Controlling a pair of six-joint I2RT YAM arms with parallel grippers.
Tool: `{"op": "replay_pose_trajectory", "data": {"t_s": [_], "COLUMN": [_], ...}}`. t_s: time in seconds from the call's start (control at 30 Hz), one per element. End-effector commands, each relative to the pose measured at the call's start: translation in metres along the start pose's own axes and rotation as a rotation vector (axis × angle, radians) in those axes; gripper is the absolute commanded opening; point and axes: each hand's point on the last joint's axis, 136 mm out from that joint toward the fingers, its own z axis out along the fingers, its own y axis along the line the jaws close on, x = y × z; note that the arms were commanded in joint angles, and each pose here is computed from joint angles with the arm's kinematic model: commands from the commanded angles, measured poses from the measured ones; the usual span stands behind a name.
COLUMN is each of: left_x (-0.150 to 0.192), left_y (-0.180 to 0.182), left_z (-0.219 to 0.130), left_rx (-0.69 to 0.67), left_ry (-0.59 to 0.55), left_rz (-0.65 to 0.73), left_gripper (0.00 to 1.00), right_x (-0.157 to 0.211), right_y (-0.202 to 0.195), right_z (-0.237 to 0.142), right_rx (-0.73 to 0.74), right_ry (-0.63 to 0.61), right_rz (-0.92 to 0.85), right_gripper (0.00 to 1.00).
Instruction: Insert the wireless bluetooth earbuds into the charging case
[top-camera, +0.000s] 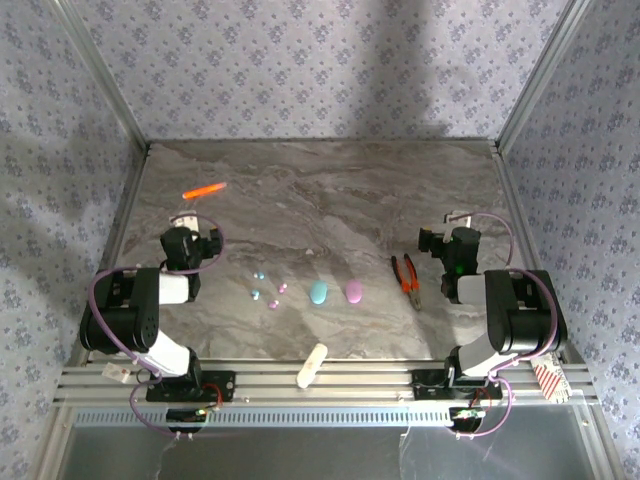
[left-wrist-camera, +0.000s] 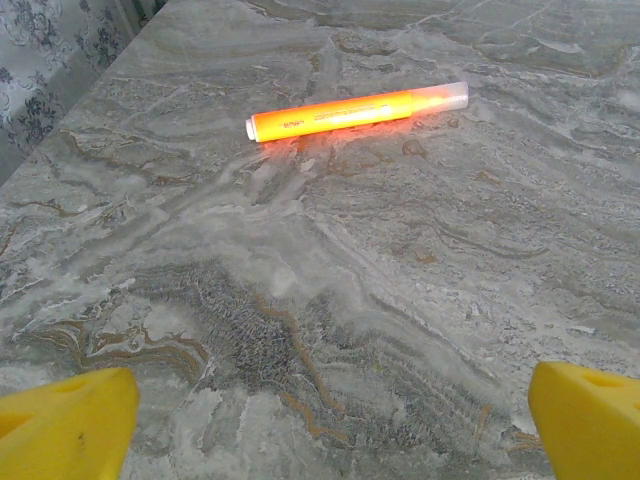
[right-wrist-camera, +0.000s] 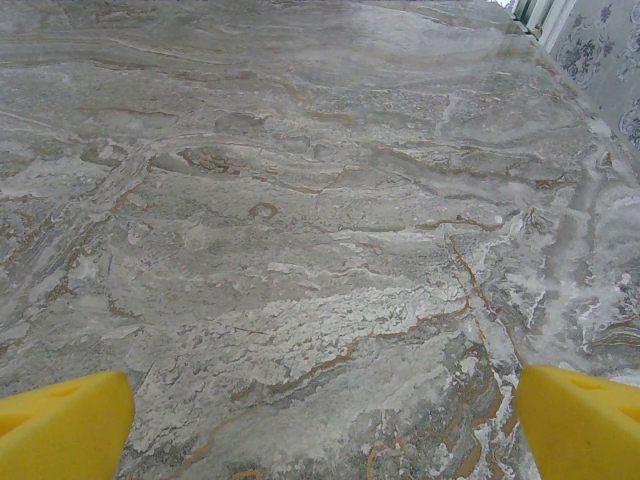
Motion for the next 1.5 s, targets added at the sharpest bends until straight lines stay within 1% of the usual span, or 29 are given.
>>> {"op": "replay_pose_trajectory", "data": {"t_s": [0.0, 0.5, 0.57, 0.63, 0.73, 0.87, 0.93, 0.97, 1.1, 1.2, 1.27, 1.33, 1.4, 1.47], "left_x": [-0.016, -0.016, -0.019, -0.025, -0.034, -0.053, -0.065, -0.073, -0.094, -0.1, -0.093, -0.084, -0.078, -0.078], "left_y": [-0.001, -0.001, -0.004, -0.01, -0.013, -0.02, -0.022, -0.021, -0.01, -0.015, -0.014, -0.009, -0.008, -0.014], "left_z": [0.0, 0.0, -0.002, -0.009, -0.027, -0.055, -0.071, -0.081, -0.121, -0.152, -0.168, -0.184, -0.198, -0.21], "left_rx": [-0.002, -0.002, 0.016, 0.045, 0.029, 0.038, 0.052, 0.054, 0.05, 0.129, 0.152, 0.151, 0.166, 0.217], "left_ry": [-0.055, -0.056, -0.051, -0.064, -0.123, -0.148, -0.162, -0.177, -0.174, -0.166, -0.135, -0.098, -0.068, -0.064], "left_rz": [-0.017, -0.017, -0.007, 0.018, 0.052, 0.071, 0.064, 0.043, -0.129, -0.23, -0.312, -0.4, -0.441, -0.436], "left_gripper": [1.0, 1.0, 1.0, 1.0, 1.0, 1.0, 1.0, 1.0, 1.0, 1.0, 1.0, 1.0, 1.0, 1.0], "right_x": [-0.008, -0.009, -0.009, -0.014, -0.032, -0.049, -0.064, -0.071, -0.107, -0.119, -0.118, -0.113, -0.104, -0.09], "right_y": [-0.001, 0.0, -0.001, 0.0, 0.005, 0.015, 0.022, 0.026, 0.042, 0.052, 0.056, 0.056, 0.051, 0.043], "right_z": [0.003, 0.003, 0.003, 0.002, -0.006, -0.027, -0.042, -0.048, -0.087, -0.116, -0.13, -0.142, -0.148, -0.147], "right_rx": [-0.001, -0.004, -0.003, -0.007, -0.001, -0.011, -0.031, -0.043, -0.104, -0.177, -0.222, -0.236, -0.221, -0.182], "right_ry": [-0.018, -0.019, -0.02, -0.025, 0.015, -0.039, -0.06, -0.07, -0.113, -0.099, -0.066, 0.0, 0.063, 0.125], "right_rz": [-0.004, -0.004, -0.001, -0.006, -0.043, -0.083, -0.081, -0.078, -0.004, 0.09, 0.138, 0.192, 0.223, 0.277], "right_gripper": [1.0, 1.0, 1.0, 1.0, 1.0, 1.0, 1.0, 1.0, 1.0, 1.0, 1.0, 1.0, 1.0, 1.0]}}
